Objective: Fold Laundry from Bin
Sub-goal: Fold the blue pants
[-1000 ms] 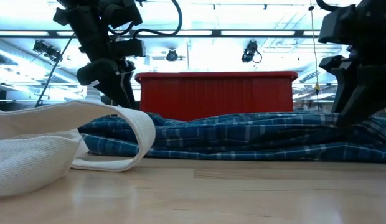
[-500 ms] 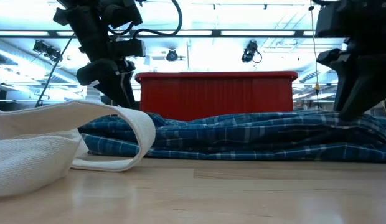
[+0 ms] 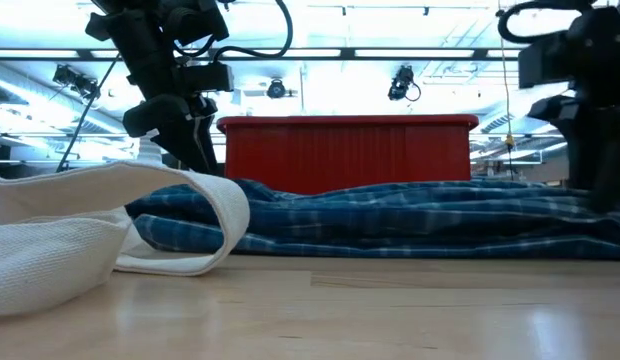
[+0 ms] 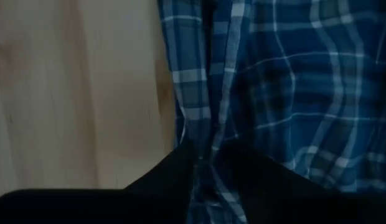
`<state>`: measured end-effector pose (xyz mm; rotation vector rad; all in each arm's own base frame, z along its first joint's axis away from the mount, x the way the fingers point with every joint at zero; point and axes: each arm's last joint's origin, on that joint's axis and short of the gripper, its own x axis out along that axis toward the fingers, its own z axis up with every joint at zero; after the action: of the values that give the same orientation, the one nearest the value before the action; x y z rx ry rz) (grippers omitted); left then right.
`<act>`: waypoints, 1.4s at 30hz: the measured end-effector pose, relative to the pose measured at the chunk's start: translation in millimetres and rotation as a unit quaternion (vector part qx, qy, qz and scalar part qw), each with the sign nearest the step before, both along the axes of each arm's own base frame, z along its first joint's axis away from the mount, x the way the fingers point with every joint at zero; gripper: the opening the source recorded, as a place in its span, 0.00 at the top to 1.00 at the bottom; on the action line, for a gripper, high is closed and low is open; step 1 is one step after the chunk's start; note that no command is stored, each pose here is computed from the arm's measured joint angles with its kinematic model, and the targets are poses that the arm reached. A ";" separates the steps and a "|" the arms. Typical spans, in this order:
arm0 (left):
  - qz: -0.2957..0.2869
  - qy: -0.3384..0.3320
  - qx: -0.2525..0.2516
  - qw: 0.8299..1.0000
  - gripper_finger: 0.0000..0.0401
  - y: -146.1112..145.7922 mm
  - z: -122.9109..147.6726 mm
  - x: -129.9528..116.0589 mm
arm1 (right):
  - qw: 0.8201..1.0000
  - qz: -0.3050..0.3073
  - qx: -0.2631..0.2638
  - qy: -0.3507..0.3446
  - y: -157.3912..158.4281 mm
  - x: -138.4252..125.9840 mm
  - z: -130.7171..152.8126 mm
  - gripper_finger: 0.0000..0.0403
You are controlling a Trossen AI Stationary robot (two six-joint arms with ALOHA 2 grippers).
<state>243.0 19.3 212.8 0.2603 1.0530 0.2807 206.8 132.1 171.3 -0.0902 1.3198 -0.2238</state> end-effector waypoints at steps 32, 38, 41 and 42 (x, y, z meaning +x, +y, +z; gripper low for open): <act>-0.057 -0.038 -0.014 0.998 0.48 27.8 -44.6 48.8 | 0.993 -0.077 -0.082 0.022 13.2 -30.4 17.9 0.51; -0.026 0.024 -0.026 0.999 0.48 49.5 -74.8 48.9 | 0.993 -0.078 -0.087 0.034 12.6 -33.4 18.2 0.51; 0.009 0.044 -0.025 0.999 0.48 58.3 -76.8 43.6 | 0.993 -0.069 -0.094 0.033 12.6 -33.6 18.4 0.51; 0.019 0.049 -0.025 0.998 0.48 60.4 -75.9 41.1 | 0.993 -0.063 -0.100 0.030 12.3 -33.4 18.5 0.51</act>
<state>284.1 79.7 136.9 0.2109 1.1620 0.2767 173.4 144.3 189.8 -0.1841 1.3626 -0.4629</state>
